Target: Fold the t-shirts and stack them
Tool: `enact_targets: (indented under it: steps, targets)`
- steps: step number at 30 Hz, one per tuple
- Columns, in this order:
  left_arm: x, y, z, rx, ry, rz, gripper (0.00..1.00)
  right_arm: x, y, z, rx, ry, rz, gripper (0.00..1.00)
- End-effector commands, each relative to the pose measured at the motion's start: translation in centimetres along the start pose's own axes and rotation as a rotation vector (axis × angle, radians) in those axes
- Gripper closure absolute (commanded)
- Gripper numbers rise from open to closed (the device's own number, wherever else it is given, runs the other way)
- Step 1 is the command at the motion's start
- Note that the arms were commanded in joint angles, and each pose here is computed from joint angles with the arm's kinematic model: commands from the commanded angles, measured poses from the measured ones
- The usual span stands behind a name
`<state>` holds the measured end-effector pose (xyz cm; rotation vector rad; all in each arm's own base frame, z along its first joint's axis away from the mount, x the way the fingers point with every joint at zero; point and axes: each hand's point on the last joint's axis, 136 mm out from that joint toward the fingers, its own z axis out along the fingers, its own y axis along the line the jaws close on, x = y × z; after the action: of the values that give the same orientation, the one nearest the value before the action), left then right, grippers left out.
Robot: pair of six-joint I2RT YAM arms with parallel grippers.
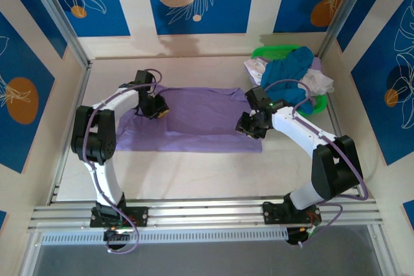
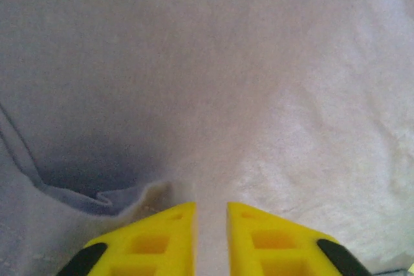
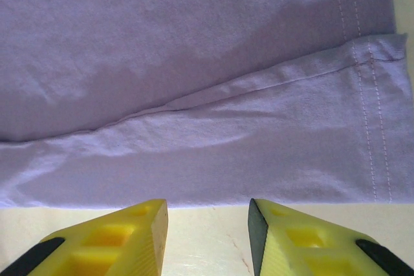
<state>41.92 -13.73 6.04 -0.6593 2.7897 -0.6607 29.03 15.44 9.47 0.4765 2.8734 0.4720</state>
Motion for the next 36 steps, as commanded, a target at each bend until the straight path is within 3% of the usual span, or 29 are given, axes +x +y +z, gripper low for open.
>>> enact_targets:
  steps: [1,4,9,24,36]
  targets:
    - [-1.5,-0.5,-2.9,-0.006,-0.043,0.076,0.69,-0.4,1.5,-0.8,-0.053,-0.002,-0.029,0.6]
    - [-2.9,0.2,-4.9,-0.053,-0.069,0.122,0.62,-0.1,2.7,-0.8,-0.096,0.016,-0.077,0.6]
    - [-4.7,2.5,-6.5,-0.134,-0.078,0.188,0.62,0.1,6.0,0.0,-0.158,0.047,-0.153,0.6]
    - [-7.7,5.5,-2.1,-0.269,0.005,0.317,0.65,-0.3,16.6,3.9,-0.371,0.169,-0.265,0.6]
    - [-8.3,6.9,-2.2,-0.35,0.0,0.391,0.67,0.4,18.5,5.5,-0.391,0.224,-0.264,0.6]
